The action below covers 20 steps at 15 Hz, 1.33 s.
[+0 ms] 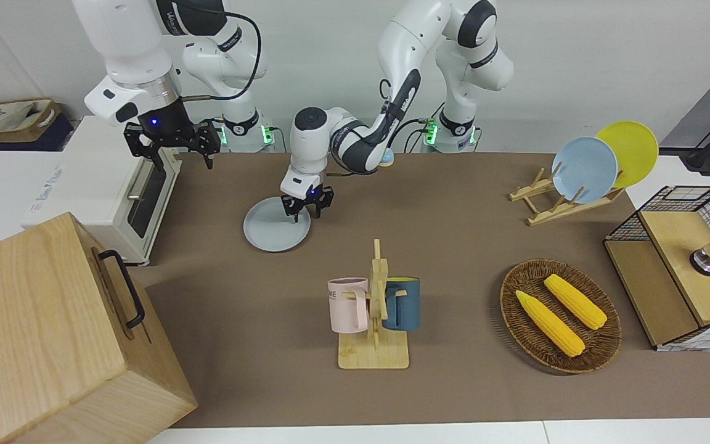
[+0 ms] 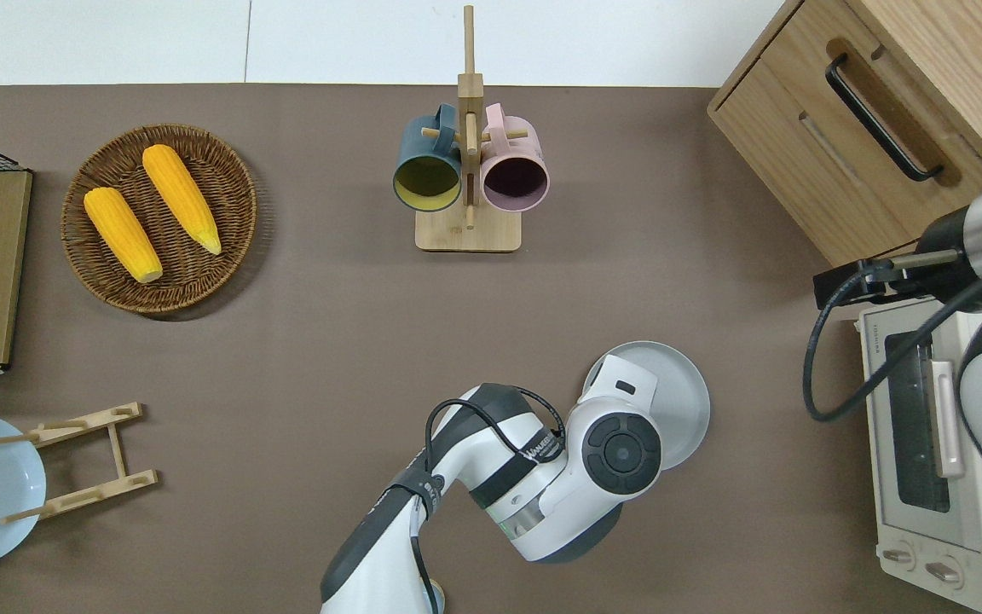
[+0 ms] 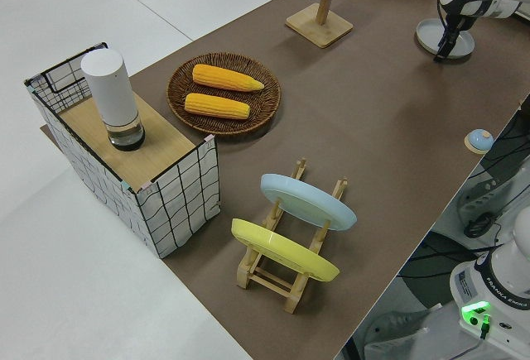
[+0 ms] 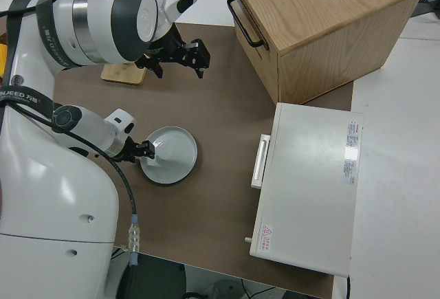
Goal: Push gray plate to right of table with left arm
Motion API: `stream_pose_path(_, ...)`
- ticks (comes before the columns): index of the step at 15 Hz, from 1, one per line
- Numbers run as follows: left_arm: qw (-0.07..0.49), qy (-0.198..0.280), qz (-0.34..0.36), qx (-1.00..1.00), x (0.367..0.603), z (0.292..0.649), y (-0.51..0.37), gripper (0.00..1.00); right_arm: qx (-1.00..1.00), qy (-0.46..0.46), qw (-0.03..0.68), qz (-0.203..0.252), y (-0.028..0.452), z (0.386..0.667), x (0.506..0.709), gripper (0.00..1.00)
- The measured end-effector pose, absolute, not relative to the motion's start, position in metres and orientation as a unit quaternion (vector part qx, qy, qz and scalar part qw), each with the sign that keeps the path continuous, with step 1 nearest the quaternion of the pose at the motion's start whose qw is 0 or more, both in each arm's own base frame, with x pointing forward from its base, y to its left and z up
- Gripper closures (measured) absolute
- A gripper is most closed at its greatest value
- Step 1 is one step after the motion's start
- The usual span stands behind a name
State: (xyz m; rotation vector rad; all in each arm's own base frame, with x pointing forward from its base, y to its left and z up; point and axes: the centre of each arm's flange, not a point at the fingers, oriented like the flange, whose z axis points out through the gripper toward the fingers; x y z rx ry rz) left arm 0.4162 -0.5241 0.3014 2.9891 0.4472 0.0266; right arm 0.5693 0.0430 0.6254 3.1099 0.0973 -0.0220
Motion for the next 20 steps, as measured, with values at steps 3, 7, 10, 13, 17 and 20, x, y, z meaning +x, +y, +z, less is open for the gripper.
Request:
stream_pose_path(3, 0.06, 0.149, 0.009, 0.987, 0.418, 0.304, -0.525, 0.02, 0.999, 0.031, 0.015, -0.007, 0.043, 0.625, 0.569, 0.01)
stream_pose_path(7, 0.056, 0.152, 0.011, 0.987, 0.425, 0.307, -0.522, 0.01, 0.999, 0.031, 0.015, -0.007, 0.043, 0.625, 0.569, 0.01)
stream_pose_path(10, 0.057, 0.152, 0.015, 0.987, 0.431, 0.312, -0.52, 0.01, 0.999, 0.031, 0.015, -0.007, 0.043, 0.625, 0.569, 0.01)
stream_pose_path(13, 0.041, 0.137, 0.012, 0.99, 0.442, 0.321, -0.505, 0.01, 0.999, 0.031, 0.015, -0.007, 0.043, 0.625, 0.569, 0.01)
stream_pose_path(17, 0.029, 0.117, 0.011, 0.993, 0.465, 0.345, -0.463, 0.01, 0.999, 0.031, 0.015, -0.007, 0.043, 0.625, 0.569, 0.01)
stream_pose_path(20, 0.022, 0.101, 0.0, 0.995, 0.472, 0.36, -0.425, 0.01, 0.999, 0.031, 0.015, -0.007, 0.043, 0.625, 0.569, 0.01)
